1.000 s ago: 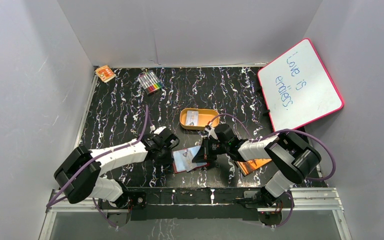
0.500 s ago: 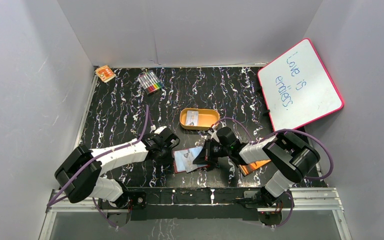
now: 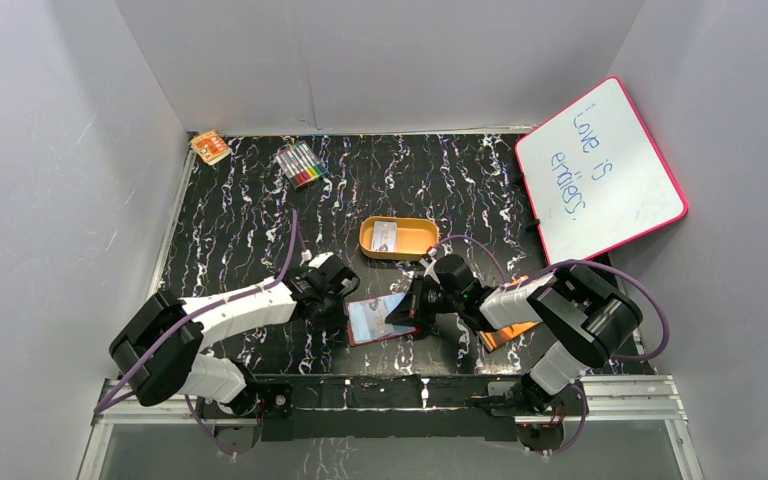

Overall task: Put the credit cards into the card holder
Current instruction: Insert the credit card into the card holder, then pick up the credit card from the storage box.

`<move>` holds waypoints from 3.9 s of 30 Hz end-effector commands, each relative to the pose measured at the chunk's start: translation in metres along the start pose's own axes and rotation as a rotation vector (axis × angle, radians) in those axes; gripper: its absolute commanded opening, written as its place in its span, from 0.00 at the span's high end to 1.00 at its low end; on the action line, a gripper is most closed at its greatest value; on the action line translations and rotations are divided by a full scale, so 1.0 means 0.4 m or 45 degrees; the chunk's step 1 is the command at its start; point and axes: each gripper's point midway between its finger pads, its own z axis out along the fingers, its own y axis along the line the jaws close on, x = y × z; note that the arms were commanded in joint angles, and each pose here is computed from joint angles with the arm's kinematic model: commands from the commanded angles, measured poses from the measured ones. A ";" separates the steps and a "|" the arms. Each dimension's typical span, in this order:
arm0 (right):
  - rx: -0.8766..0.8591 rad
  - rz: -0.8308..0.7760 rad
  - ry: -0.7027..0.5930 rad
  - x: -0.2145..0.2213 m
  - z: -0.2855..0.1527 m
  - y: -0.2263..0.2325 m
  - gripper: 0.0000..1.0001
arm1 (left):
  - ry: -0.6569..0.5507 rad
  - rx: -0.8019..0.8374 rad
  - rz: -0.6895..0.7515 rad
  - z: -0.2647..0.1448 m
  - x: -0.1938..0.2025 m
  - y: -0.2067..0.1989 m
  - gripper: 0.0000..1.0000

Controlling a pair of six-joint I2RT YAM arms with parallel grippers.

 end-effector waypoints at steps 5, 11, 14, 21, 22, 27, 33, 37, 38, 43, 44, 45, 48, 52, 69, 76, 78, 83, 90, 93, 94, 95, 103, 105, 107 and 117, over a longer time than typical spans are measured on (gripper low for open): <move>0.013 0.005 -0.042 -0.023 0.011 -0.002 1.00 | 0.136 -0.103 0.024 0.036 0.075 0.065 0.76; 0.000 0.003 -0.039 -0.029 0.021 0.007 1.00 | 0.139 -0.100 0.028 0.037 0.075 0.063 0.76; -0.006 0.007 -0.033 -0.029 0.025 0.011 1.00 | 0.142 -0.099 0.032 0.037 0.076 0.062 0.76; -0.013 -0.006 -0.021 -0.024 0.033 0.020 1.00 | 0.144 -0.080 0.031 0.038 0.074 0.052 0.76; -0.009 -0.013 -0.018 -0.022 0.035 0.021 1.00 | 0.143 -0.077 0.032 0.038 0.074 0.051 0.76; 0.019 -0.042 -0.004 -0.011 0.042 0.019 1.00 | 0.134 -0.054 0.035 0.036 0.069 0.042 0.76; 0.013 -0.050 0.013 -0.002 0.053 0.030 1.00 | 0.141 -0.048 0.037 0.038 0.071 0.038 0.77; 0.013 -0.055 0.035 0.009 0.061 0.033 1.00 | 0.140 -0.047 0.037 0.038 0.072 0.040 0.77; 0.011 -0.057 0.043 0.012 0.063 0.033 1.00 | 0.138 -0.045 0.037 0.037 0.070 0.038 0.77; 0.005 -0.072 0.064 0.021 0.063 0.036 1.00 | 0.135 -0.052 0.037 0.039 0.070 0.042 0.77; 0.005 -0.078 0.067 0.022 0.062 0.037 1.00 | 0.134 -0.050 0.037 0.038 0.069 0.040 0.77; 0.005 -0.082 0.070 0.023 0.062 0.038 1.00 | 0.134 -0.050 0.038 0.039 0.069 0.040 0.77; 0.010 -0.088 0.090 0.029 0.062 0.035 1.00 | 0.132 -0.049 0.037 0.041 0.067 0.038 0.77; 0.024 -0.096 0.117 0.040 0.055 0.035 0.93 | 0.128 -0.057 0.047 0.041 0.067 0.042 0.77; 0.428 -0.403 -0.315 -0.187 -0.124 0.139 0.41 | -0.031 -0.056 0.025 -0.035 0.007 0.054 0.74; 0.369 -0.412 -0.382 -0.374 -0.121 0.169 0.40 | -0.205 0.028 -0.038 -0.118 -0.053 0.043 0.62; 0.346 -0.377 -0.363 -0.414 -0.105 0.152 0.40 | -0.238 0.048 -0.059 -0.134 -0.060 0.045 0.58; 0.298 -0.335 -0.380 -0.482 -0.063 0.131 0.39 | -0.286 0.084 -0.093 -0.161 -0.070 0.049 0.51; 0.279 -0.318 -0.357 -0.517 0.003 0.109 0.37 | -0.326 0.071 -0.134 -0.167 -0.068 0.078 0.50; 0.292 -0.299 -0.333 -0.520 0.022 0.093 0.37 | -0.318 0.068 -0.140 -0.163 -0.063 0.081 0.49; 0.296 -0.294 -0.325 -0.520 0.028 0.088 0.37 | -0.313 0.061 -0.138 -0.161 -0.060 0.084 0.49; 0.303 -0.288 -0.323 -0.523 0.032 0.082 0.37 | -0.311 0.057 -0.137 -0.160 -0.060 0.084 0.49; 0.371 -0.240 -0.272 -0.514 0.055 0.034 0.43 | -0.310 0.039 -0.140 -0.158 -0.061 0.088 0.50; 0.383 -0.232 -0.265 -0.511 0.057 0.027 0.45 | -0.308 0.035 -0.137 -0.156 -0.061 0.088 0.51; 0.394 -0.226 -0.263 -0.508 0.056 0.021 0.47 | -0.306 0.032 -0.137 -0.156 -0.062 0.085 0.52; 0.368 -0.182 -0.272 -0.499 0.038 0.007 0.60 | -0.293 0.037 -0.136 -0.150 -0.059 0.080 0.53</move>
